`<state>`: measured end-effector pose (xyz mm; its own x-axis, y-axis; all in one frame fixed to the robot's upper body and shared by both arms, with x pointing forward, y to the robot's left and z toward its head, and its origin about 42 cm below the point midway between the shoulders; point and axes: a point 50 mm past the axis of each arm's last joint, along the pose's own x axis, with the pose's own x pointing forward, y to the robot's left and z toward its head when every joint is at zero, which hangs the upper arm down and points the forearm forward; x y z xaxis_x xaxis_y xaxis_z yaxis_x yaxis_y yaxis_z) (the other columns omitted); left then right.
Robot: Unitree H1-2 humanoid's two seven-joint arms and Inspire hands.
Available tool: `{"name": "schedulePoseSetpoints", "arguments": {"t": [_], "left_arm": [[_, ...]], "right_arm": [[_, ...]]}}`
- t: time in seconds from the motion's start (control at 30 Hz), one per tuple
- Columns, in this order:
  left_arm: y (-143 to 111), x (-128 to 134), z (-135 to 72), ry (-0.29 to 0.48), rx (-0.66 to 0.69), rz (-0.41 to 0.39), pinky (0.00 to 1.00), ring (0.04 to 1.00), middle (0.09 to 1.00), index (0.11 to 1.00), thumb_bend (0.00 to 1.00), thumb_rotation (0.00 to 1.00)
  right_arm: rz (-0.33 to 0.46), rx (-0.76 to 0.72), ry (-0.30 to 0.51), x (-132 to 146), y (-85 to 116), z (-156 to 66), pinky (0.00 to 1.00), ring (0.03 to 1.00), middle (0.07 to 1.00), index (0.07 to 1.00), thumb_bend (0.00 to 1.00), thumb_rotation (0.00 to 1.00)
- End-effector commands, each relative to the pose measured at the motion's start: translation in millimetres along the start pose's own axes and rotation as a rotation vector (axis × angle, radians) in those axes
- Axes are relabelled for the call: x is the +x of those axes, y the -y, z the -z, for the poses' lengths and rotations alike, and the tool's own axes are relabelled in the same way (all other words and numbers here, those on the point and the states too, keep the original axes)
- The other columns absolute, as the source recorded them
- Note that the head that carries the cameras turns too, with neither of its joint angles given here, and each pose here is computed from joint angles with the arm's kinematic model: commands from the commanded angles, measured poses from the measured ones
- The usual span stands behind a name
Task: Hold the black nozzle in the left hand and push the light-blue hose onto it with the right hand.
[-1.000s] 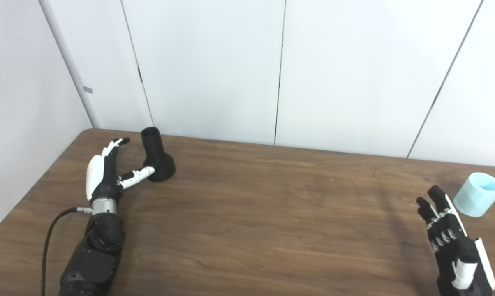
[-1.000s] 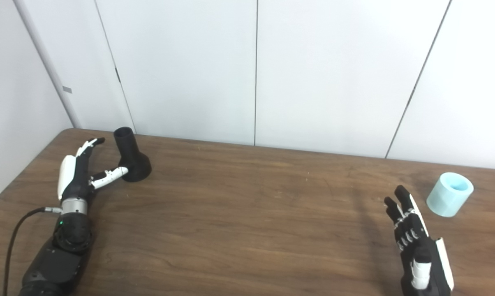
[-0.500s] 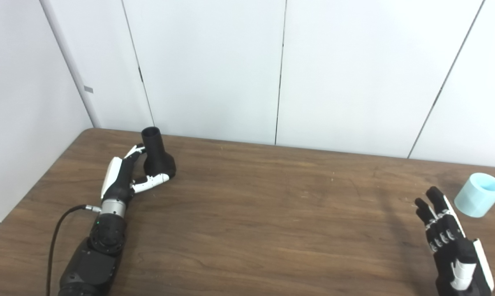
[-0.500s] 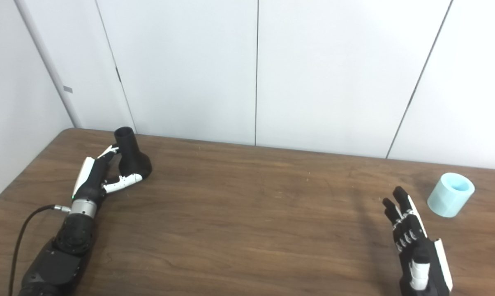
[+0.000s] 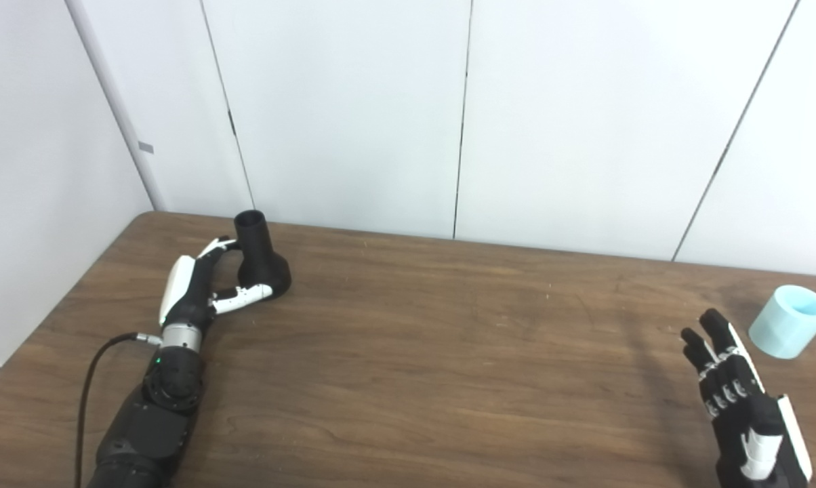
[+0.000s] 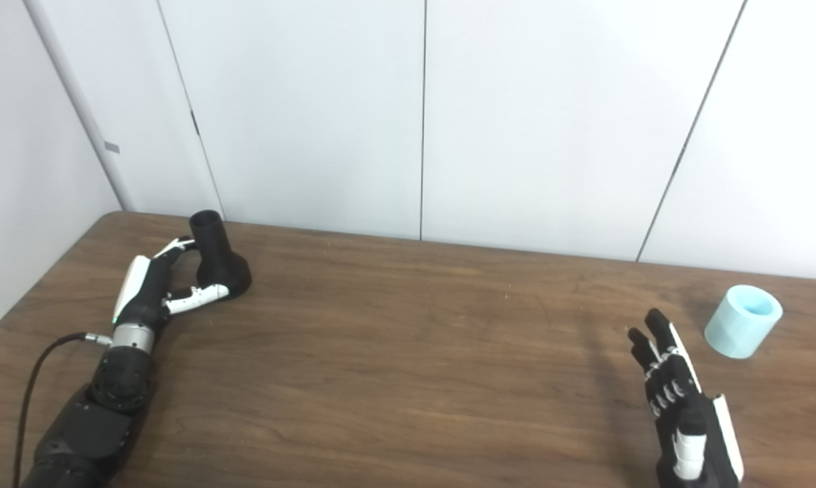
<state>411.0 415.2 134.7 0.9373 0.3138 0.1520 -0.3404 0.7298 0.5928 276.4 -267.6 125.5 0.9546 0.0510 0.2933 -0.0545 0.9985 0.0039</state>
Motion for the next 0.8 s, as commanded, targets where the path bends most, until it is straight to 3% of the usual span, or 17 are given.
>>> {"name": "schedulePoseSetpoints", "arguments": {"t": [0.0, 0.37, 0.67, 0.77], "left_arm": [[-10.6, 10.1, -6.6, 0.025, 0.012, -0.049, 1.00, 0.963, 0.932, 0.704, 0.93, 0.36], [-3.4, 15.5, -6.3, 0.011, 0.021, -0.025, 1.00, 0.954, 0.927, 0.707, 0.93, 0.36], [7.9, 14.3, -9.8, 0.017, 0.026, 0.075, 1.00, 0.958, 0.938, 0.716, 0.93, 0.36], [10.0, 14.4, -12.4, 0.018, 0.014, 0.147, 1.00, 0.975, 0.963, 0.738, 0.94, 0.37]], "right_arm": [[0.024, 0.050, -0.098, -26.0, -10.8, 21.6, 0.96, 0.943, 0.981, 0.959, 0.75, 1.00], [0.023, 0.048, -0.098, -25.9, -13.3, 19.3, 0.96, 0.941, 0.979, 0.959, 0.75, 1.00], [0.020, 0.046, -0.095, -25.2, -14.2, 18.9, 0.96, 0.942, 0.981, 0.959, 0.75, 1.00], [0.019, 0.045, -0.096, -25.1, -14.0, 19.5, 0.96, 0.942, 0.982, 0.960, 0.75, 1.00]]}}
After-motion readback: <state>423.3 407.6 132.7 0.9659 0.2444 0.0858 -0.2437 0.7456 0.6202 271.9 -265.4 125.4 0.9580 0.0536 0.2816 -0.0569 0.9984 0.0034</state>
